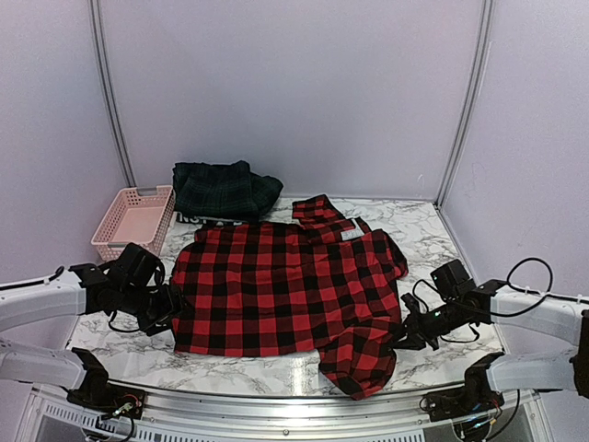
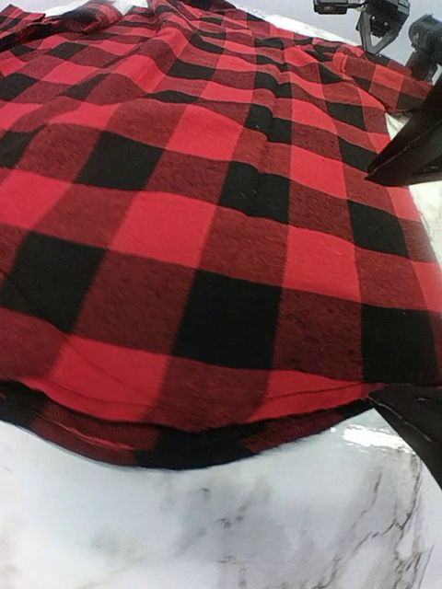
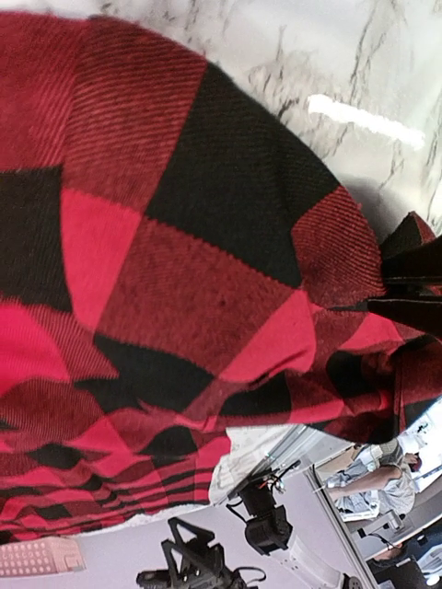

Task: Fold and stack the mixed laundry pile
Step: Pick up the flattened T-shirt from the center of the board, then fold the flattened T-shirt at the center of the board, then adjust the 1/3-folded shirt at the center of the board.

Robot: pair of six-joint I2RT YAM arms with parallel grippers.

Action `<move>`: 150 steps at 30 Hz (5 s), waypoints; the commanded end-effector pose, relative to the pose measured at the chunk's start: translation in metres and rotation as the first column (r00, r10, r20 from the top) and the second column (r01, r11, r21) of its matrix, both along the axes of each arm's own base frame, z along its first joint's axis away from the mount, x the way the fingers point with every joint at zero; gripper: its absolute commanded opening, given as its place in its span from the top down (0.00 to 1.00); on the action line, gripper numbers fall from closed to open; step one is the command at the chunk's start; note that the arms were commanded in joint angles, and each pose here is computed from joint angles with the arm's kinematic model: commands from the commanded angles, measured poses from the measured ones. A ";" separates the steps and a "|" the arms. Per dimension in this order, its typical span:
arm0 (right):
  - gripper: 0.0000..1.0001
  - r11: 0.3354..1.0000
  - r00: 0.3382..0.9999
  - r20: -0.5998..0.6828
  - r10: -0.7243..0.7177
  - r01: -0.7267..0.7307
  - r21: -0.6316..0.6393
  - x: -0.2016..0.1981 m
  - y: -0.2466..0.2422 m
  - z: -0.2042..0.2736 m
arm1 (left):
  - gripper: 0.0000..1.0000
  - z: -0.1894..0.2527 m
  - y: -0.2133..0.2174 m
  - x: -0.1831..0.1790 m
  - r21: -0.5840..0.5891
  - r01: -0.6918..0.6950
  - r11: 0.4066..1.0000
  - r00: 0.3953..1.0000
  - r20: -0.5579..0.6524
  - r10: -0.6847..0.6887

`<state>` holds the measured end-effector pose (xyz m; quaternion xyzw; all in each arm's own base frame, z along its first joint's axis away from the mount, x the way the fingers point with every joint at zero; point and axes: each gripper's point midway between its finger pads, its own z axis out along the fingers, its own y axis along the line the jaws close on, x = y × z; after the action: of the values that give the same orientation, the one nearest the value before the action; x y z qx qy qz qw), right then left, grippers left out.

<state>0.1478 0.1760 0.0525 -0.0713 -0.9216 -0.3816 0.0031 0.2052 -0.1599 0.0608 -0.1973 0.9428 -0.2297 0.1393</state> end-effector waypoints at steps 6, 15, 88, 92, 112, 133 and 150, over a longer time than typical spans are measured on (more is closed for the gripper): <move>1.00 0.999 0.999 0.034 0.017 -0.018 0.036 0.005 0.007 0.027 | 0.31 -0.019 0.003 -0.046 -0.065 -0.025 0.998 0.990 -0.140 0.015; 1.00 0.999 1.000 0.008 0.028 -0.029 0.036 -0.008 0.004 0.028 | 0.32 -0.035 0.001 -0.061 -0.061 -0.029 0.998 0.980 -0.199 0.016; 0.88 0.998 0.996 0.087 -0.013 0.007 0.062 0.201 0.022 0.072 | 0.85 0.002 0.013 0.089 -0.089 -0.273 0.958 0.925 -0.297 0.236; 0.65 0.997 0.986 0.162 -0.038 0.027 0.067 0.218 0.006 0.088 | 0.65 0.032 0.012 0.123 -0.100 -0.197 0.975 0.971 -0.154 0.180; 0.38 0.996 0.981 0.173 0.085 -0.078 -0.043 0.084 -0.008 0.051 | 0.01 0.086 -0.089 0.089 0.239 0.464 0.853 0.829 0.223 -0.513; 1.00 0.993 0.974 0.198 0.114 -0.107 -0.046 0.081 0.000 0.018 | 0.01 0.075 -0.073 0.086 0.247 0.374 0.894 0.878 0.217 -0.428; 1.00 0.947 0.958 0.285 0.014 -0.104 0.305 0.064 0.038 0.136 | 0.01 0.064 -0.075 0.084 0.260 0.413 0.873 0.866 0.185 -0.465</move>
<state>0.1827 0.1913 0.1351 -0.0122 -0.8790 -0.4718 -0.0671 0.2841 -0.2311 0.1192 0.0578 0.9606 -0.1725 0.2103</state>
